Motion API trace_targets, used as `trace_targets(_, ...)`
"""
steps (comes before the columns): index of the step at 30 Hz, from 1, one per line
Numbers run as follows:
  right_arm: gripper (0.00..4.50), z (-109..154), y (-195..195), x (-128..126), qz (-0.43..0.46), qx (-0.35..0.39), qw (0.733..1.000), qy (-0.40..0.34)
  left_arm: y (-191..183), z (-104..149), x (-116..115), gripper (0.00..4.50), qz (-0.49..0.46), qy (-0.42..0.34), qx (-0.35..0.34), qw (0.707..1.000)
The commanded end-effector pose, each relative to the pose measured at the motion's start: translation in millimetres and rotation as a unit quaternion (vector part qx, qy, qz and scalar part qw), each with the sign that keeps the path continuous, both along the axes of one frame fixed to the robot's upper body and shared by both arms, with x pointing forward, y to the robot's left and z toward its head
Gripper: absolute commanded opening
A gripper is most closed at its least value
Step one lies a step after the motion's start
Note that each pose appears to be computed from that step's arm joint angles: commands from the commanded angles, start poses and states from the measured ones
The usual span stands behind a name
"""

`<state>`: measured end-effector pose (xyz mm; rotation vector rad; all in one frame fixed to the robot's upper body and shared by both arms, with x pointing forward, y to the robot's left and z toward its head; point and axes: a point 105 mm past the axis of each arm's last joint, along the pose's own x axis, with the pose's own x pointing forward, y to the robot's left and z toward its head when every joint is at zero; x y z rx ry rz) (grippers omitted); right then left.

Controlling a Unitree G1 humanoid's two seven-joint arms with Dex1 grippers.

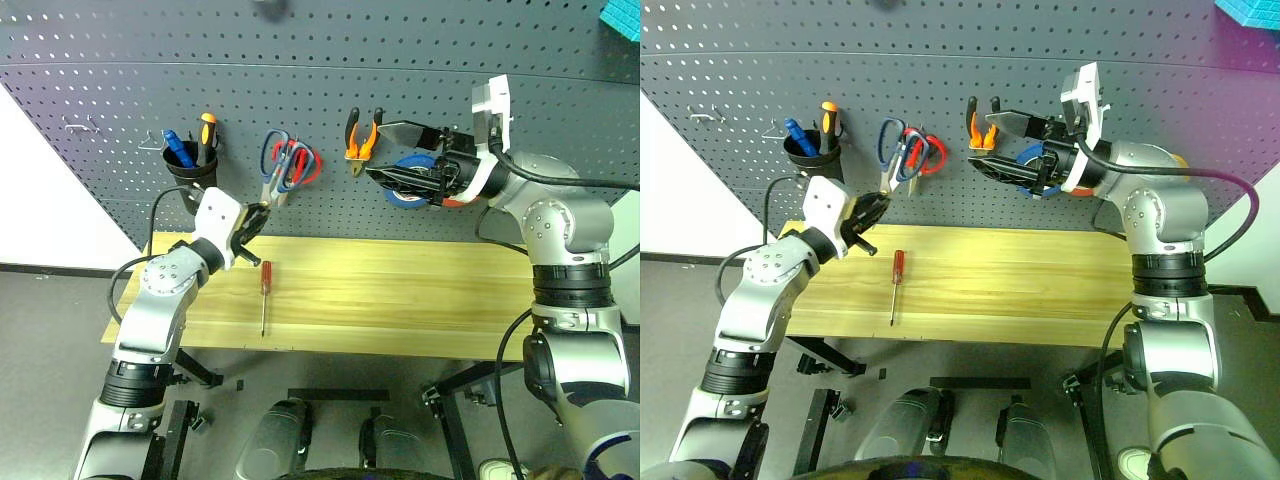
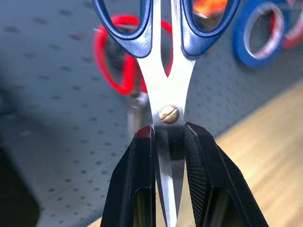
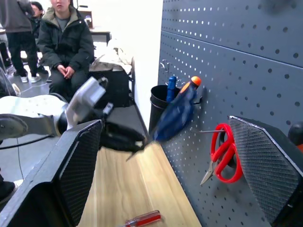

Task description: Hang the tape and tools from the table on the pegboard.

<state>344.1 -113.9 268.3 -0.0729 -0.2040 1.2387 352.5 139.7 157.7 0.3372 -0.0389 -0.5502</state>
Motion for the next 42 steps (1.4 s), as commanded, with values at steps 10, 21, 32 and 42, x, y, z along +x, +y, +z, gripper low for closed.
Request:
trace_targets(10, 4.50, 10, -11, -9, -0.025, 0.004, 0.999, -0.027, -9, 27, 5, 0.51, 0.004, -0.012, 0.029, 1.000)
trace_targets(21, 4.50, 3, -15, -8, -0.035, -0.010, 0.999, -0.023, 18, 1, 10, 0.51, 0.047, 0.012, 0.035, 0.998)
trace_targets(32, 4.50, 0, -16, -6, -0.038, -0.018, 0.999, -0.023, 28, -15, 13, 0.51, 0.044, 0.000, 0.034, 0.998)
trace_targets(42, 4.50, -5, -15, -8, -0.037, -0.025, 0.999, -0.022, 5, 13, 0, 0.51, -0.009, -0.063, 0.005, 0.998)
